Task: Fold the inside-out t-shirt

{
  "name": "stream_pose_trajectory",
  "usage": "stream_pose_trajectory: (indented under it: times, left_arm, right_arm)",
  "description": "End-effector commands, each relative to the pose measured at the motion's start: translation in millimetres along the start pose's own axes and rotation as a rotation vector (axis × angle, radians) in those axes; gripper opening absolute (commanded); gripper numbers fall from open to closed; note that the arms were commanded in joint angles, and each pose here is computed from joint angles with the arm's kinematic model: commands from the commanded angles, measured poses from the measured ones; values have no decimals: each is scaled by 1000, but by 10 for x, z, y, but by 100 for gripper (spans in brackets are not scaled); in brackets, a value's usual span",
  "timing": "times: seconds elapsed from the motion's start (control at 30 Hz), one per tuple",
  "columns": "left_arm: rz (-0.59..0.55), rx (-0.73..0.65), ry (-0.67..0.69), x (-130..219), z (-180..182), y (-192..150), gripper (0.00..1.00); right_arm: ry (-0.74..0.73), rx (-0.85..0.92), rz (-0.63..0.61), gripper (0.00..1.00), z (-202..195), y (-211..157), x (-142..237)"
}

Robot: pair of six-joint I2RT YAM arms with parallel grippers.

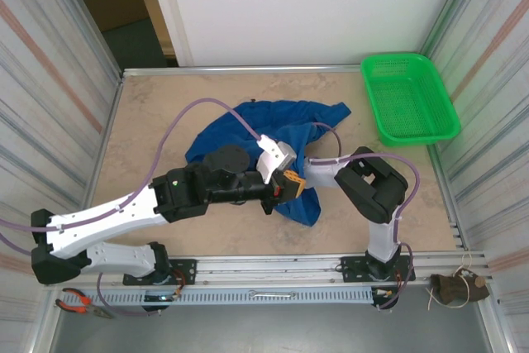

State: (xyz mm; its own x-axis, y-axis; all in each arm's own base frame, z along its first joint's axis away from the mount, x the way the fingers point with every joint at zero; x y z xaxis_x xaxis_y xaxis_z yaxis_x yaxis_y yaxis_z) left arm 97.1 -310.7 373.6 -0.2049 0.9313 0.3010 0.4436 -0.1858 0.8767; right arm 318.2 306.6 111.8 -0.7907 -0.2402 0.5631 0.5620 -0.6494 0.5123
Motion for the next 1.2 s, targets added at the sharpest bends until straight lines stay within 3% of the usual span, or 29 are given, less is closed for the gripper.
stream_pose_trajectory:
  times: [0.0, 0.2, 0.43, 0.6, 0.9, 1.17]
  left_arm:
    - [-82, 13, -135, 40, -235, 239, 0]
    - [-124, 37, -263, 80, -497, 386, 0]
    - [-119, 54, -425, -26, -846, 418, 0]
    - [-95, 37, -465, -154, -968, 386, 0]
    - [-86, 106, -481, -280, -917, 240, 0]
    - [-103, 63, -606, -288, -1200, 435, 0]
  right_arm:
    - [1, 16, 9, 63, 125, 46, -147]
    - [-86, -78, 33, 66, -139, 80, -457]
    - [-94, -46, 38, 75, -206, 205, -480]
    - [-96, -30, 37, 83, -327, 314, -480]
    - [100, 129, -11, 86, -49, 507, -330]
    - [110, 126, -20, 88, -31, 545, -429]
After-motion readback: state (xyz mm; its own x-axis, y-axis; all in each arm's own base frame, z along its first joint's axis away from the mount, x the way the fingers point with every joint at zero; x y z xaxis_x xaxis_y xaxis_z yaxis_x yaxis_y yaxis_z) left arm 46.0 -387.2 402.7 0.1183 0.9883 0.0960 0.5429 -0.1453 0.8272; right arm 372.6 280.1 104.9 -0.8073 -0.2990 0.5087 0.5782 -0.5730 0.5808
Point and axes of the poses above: each hand's point on the last joint's axis, 136 mm out from that joint toward the fingers, its own x axis back along the fingers, its own z axis along the line the jaws close on, y = z × x, the point moved 7 cm from there along x, back along the fingers, and after that the axes turned 1 degree about x, right-handed, at the moved point
